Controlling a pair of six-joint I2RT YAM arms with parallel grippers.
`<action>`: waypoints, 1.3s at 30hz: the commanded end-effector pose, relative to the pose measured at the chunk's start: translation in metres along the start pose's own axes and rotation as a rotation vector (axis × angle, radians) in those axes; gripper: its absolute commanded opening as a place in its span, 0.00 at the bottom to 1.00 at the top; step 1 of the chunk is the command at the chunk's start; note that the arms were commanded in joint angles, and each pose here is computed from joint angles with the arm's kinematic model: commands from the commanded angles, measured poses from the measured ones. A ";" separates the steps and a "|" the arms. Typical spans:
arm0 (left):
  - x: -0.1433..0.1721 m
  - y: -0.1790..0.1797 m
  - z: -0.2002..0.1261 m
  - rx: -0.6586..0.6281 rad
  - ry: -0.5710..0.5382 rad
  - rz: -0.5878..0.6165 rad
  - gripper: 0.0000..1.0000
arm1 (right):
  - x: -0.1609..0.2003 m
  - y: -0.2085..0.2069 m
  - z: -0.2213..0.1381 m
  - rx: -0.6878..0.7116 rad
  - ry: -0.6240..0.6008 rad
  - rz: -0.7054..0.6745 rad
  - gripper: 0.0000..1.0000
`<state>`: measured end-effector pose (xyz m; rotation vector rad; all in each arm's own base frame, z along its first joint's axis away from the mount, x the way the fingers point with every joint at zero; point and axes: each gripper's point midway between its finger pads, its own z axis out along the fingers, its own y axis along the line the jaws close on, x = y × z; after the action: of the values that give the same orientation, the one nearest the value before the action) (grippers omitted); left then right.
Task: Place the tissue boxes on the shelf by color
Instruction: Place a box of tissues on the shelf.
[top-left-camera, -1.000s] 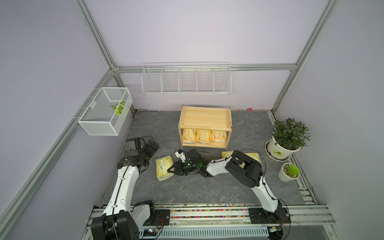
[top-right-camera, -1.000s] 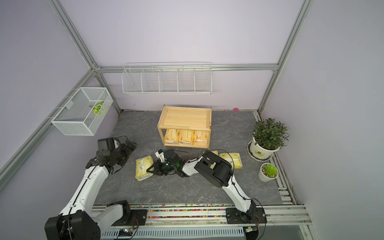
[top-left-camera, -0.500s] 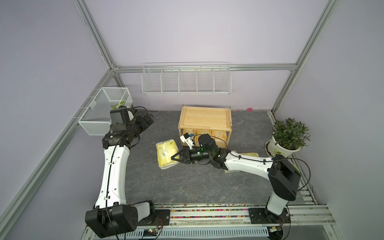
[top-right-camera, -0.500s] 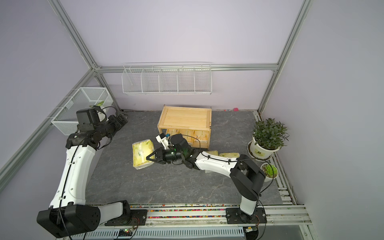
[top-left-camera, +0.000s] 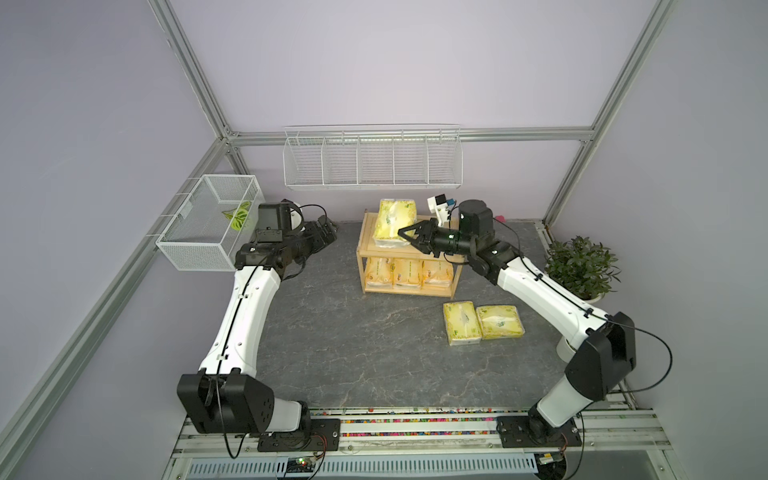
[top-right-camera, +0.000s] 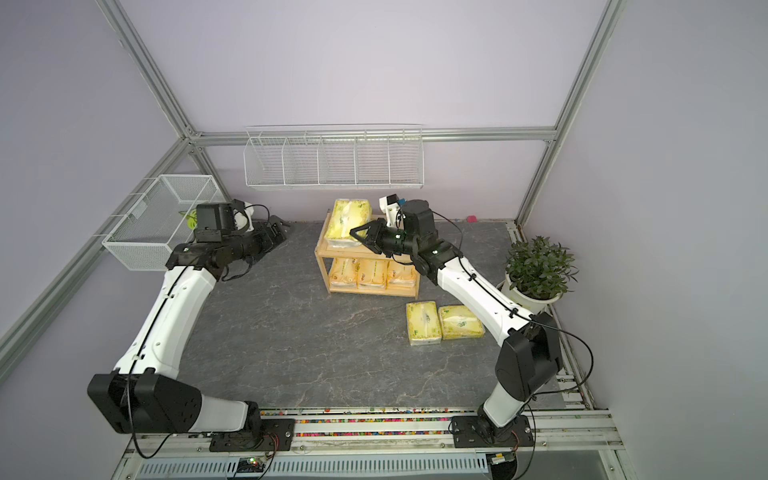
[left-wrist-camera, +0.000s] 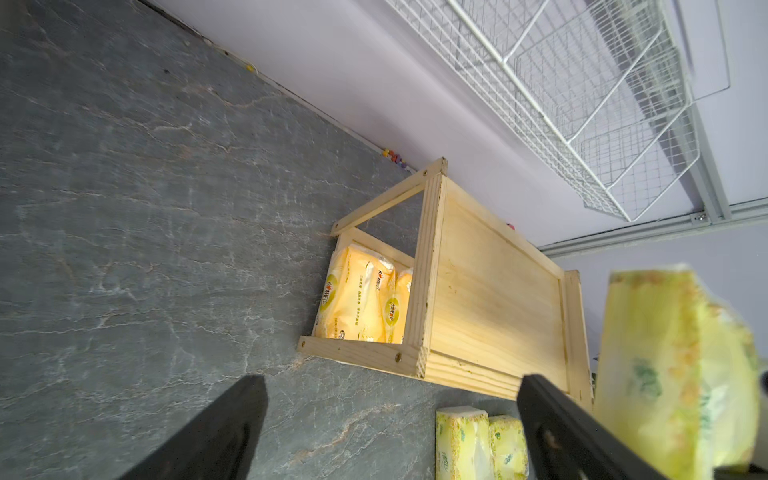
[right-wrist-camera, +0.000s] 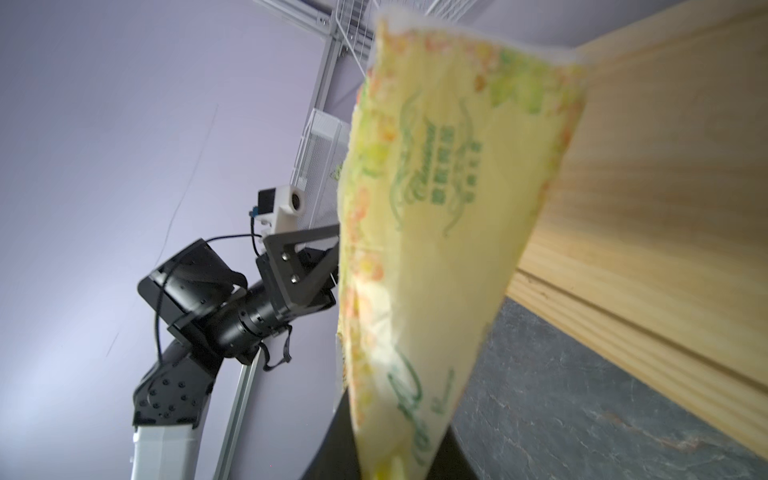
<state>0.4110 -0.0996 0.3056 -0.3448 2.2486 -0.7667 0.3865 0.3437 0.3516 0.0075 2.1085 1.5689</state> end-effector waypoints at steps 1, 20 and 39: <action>-0.011 -0.016 0.013 0.023 -0.019 0.050 1.00 | -0.008 -0.022 0.013 0.055 0.012 0.036 0.11; -0.028 -0.025 0.073 0.065 -0.007 -0.013 1.00 | -0.010 -0.058 0.073 0.125 0.051 0.113 0.13; -0.018 -0.027 0.089 0.072 0.028 -0.009 1.00 | 0.003 -0.077 0.072 0.282 0.102 0.049 0.90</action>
<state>0.4806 -0.1418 0.2796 -0.3341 2.2515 -0.8380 0.4397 0.3959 0.2685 0.0996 2.3675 1.4328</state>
